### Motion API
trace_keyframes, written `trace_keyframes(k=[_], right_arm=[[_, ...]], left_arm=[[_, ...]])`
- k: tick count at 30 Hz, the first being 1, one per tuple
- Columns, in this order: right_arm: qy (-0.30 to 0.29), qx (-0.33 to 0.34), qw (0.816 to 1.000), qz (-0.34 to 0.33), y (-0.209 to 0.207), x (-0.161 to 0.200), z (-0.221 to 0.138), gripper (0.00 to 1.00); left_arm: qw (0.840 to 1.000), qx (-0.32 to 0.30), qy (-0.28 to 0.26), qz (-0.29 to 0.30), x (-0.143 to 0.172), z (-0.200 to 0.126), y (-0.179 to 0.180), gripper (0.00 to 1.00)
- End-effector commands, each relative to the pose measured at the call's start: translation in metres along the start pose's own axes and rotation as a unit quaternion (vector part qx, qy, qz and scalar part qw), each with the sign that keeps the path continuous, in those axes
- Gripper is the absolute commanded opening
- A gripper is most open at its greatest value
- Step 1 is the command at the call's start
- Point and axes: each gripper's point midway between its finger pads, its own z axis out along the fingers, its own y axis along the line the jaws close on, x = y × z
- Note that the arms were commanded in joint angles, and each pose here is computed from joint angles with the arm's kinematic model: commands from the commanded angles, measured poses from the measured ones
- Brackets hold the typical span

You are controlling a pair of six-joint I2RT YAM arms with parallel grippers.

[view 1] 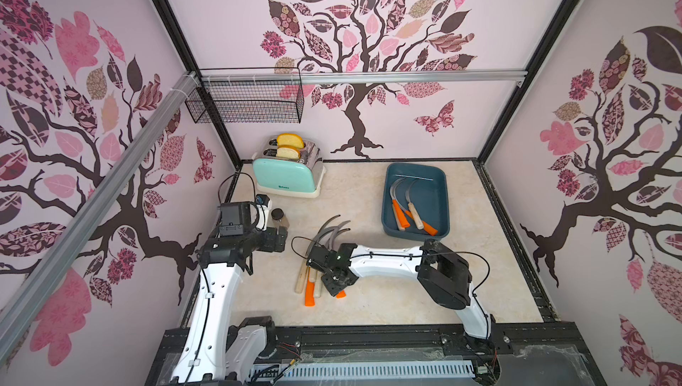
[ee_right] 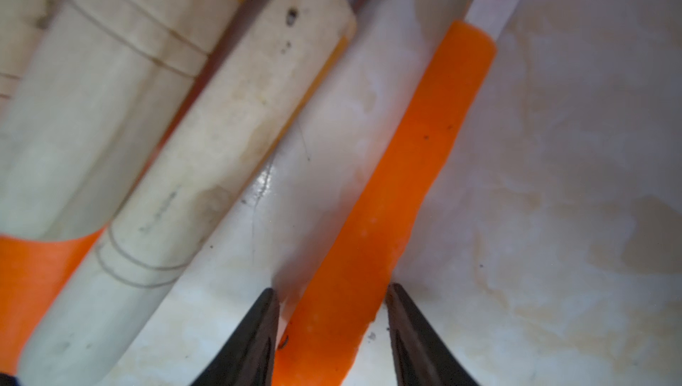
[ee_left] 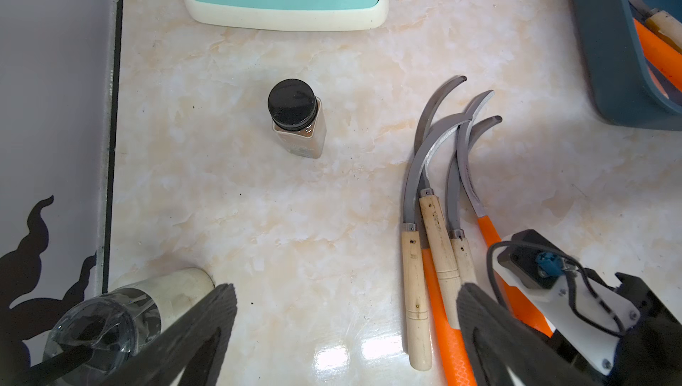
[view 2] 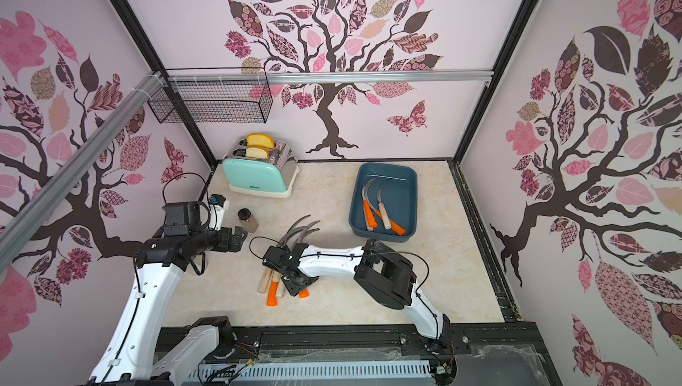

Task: Put small sickles into storage boxes
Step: Pick up the sickle at the center of the board.

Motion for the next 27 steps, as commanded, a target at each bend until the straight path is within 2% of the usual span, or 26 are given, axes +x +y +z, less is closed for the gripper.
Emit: trace_keyframes(k=[1,27], right_arm=[[0.01,0.02,1.0,-0.003,-0.014,0.011,-0.008,0.51],[0.015,-0.029,0.999,0.024,-0.034,-0.002,-0.011,0.49]], left_arm=[[1.0,-0.001,-0.015,0.003,-0.006,-0.009,0.0,0.98],[1.0,0.004,-0.018,0.0,-0.006,-0.009,-0.002,0.98]])
